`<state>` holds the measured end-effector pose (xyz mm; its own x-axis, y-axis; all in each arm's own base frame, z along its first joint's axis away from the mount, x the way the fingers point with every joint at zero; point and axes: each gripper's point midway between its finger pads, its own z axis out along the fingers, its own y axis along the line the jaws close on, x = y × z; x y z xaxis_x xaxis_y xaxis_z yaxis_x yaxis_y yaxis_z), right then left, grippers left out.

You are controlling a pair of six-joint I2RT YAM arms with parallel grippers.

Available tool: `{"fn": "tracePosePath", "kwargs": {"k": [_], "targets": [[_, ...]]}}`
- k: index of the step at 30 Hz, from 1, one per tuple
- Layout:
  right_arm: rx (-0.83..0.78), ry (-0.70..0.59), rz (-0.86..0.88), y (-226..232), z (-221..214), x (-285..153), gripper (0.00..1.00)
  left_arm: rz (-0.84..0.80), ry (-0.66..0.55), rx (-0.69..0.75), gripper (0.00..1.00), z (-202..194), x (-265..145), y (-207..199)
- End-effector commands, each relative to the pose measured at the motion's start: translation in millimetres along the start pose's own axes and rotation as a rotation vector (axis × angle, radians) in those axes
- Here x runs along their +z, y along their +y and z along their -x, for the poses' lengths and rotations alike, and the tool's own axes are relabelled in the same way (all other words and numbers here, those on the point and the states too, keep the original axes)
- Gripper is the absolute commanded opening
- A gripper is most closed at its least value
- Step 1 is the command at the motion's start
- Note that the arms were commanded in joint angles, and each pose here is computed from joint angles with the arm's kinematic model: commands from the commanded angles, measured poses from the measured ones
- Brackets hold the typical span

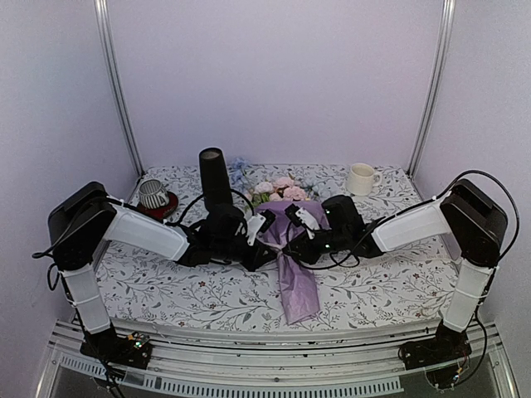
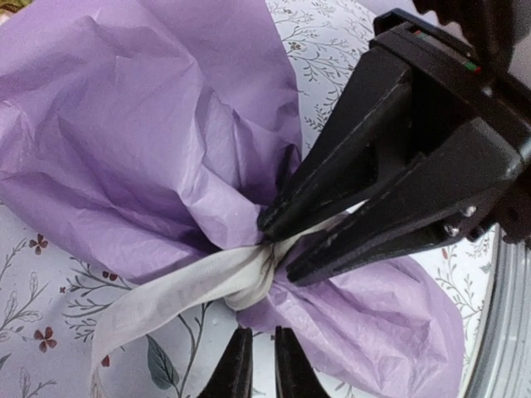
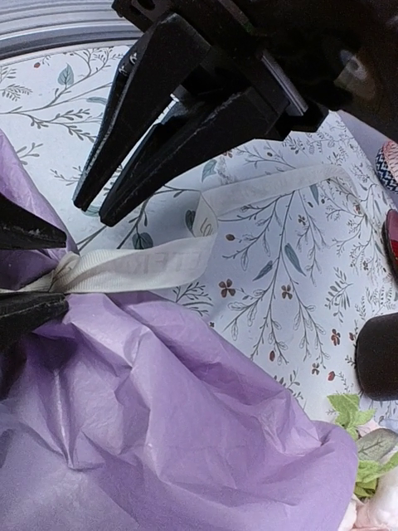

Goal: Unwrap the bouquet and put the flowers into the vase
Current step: Untie the half-tied ribbon from the folded wrapping paper.

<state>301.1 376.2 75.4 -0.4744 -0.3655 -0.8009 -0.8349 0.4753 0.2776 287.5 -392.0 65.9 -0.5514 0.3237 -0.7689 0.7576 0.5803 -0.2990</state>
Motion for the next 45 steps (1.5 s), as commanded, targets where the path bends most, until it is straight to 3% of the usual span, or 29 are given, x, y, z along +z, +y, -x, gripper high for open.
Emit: {"fn": "tracePosePath", "kwargs": {"k": [1, 10, 12, 14, 24, 33, 35, 38, 45], "targets": [[-0.008, 0.032, -0.058, -6.9, -4.9, 4.3, 0.21, -0.007, -0.004, 0.003, 0.13, 3.3, 5.1, 2.0], [-0.016, 0.049, -0.111, -13.9, -8.0, 5.0, 0.2, -0.01, 0.004, -0.004, 0.13, 2.2, 6.7, 2.0], [-0.017, 0.048, -0.113, -13.3, -7.0, 4.3, 0.08, -0.012, 0.006, -0.003, 0.13, 1.6, 6.7, 1.5], [-0.021, 0.036, -0.111, -11.9, -4.0, 1.7, 0.04, -0.012, 0.006, -0.004, 0.13, 1.6, 6.7, 1.5], [-0.107, -0.173, 0.019, 30.1, 30.5, -42.1, 0.03, -0.01, 0.0, 0.0, 0.14, 3.5, 5.3, 1.6], [-0.103, -0.197, -0.003, 27.9, 32.9, -47.2, 0.03, -0.019, -0.005, 0.001, 0.18, 4.0, 4.9, -0.4], [-0.093, -0.182, -0.026, 22.5, 30.8, -43.5, 0.1, -0.015, -0.005, 0.003, 0.22, 3.8, 4.8, 0.6], [-0.072, -0.131, -0.081, 8.8, 22.4, -33.9, 0.27, -0.017, -0.008, 0.004, 0.25, 4.3, 4.8, 0.3], [-0.052, -0.073, -0.108, -1.5, 11.6, -21.3, 0.34, -0.009, -0.009, 0.01, 0.28, 5.7, 8.7, 2.0]]}}
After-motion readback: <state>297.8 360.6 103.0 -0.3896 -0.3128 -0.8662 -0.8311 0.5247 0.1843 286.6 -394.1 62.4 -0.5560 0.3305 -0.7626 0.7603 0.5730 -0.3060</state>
